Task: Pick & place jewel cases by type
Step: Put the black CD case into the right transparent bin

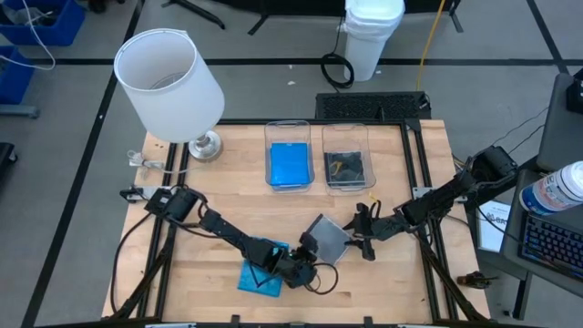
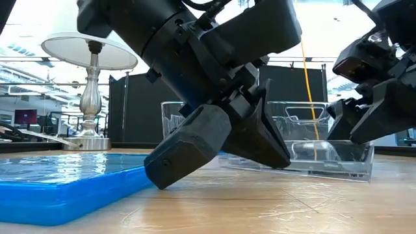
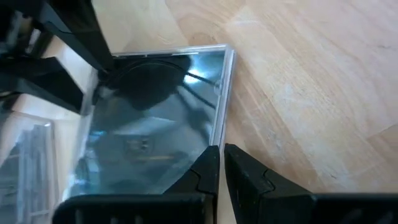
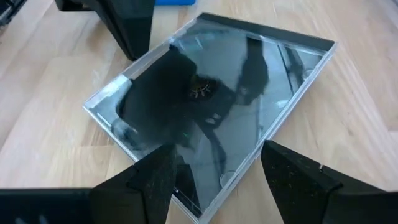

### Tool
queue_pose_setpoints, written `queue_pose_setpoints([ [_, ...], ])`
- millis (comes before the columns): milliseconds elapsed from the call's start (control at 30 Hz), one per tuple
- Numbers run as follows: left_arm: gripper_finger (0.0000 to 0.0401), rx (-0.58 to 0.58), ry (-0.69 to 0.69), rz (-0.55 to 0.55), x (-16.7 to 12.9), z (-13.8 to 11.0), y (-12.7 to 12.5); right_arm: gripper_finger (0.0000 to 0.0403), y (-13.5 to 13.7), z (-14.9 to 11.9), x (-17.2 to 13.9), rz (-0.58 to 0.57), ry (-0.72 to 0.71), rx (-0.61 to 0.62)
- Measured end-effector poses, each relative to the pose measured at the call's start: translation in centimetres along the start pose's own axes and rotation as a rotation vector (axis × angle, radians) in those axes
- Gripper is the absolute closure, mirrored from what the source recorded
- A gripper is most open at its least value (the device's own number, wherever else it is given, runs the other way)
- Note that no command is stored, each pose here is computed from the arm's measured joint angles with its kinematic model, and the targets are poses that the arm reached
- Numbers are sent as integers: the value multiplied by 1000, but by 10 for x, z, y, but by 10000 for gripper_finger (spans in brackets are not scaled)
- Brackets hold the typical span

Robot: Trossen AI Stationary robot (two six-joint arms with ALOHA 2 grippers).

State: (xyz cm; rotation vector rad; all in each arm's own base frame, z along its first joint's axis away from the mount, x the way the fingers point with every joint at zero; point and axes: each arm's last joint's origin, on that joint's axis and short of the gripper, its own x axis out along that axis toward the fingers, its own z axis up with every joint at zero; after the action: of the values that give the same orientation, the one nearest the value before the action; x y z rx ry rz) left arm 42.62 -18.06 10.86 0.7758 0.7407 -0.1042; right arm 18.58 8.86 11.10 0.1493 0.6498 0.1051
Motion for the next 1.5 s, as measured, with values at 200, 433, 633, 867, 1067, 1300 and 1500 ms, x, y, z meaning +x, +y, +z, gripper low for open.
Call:
queue_pose_setpoints([
  [200,366,-19,-5,-35,3,-2,3,181,1,4,0,8,-43,-36],
  [433,366,-19,-15,-45,3,-2,3,181,3,10,-1,24,-104,-47],
  [633,366,-26,-19,-51,3,-2,3,181,6,15,-2,45,-162,-49],
  [867,366,-36,-29,-72,3,-1,3,181,11,26,-4,126,-248,-55],
  [1067,366,-69,9,7,7,-6,13,181,15,21,-4,248,-202,-82],
  [1300,366,-138,17,-2,12,-10,19,181,18,21,-2,231,-218,-76],
  [1500,366,-141,-1,1,13,-9,21,181,18,23,-2,206,-244,-65],
])
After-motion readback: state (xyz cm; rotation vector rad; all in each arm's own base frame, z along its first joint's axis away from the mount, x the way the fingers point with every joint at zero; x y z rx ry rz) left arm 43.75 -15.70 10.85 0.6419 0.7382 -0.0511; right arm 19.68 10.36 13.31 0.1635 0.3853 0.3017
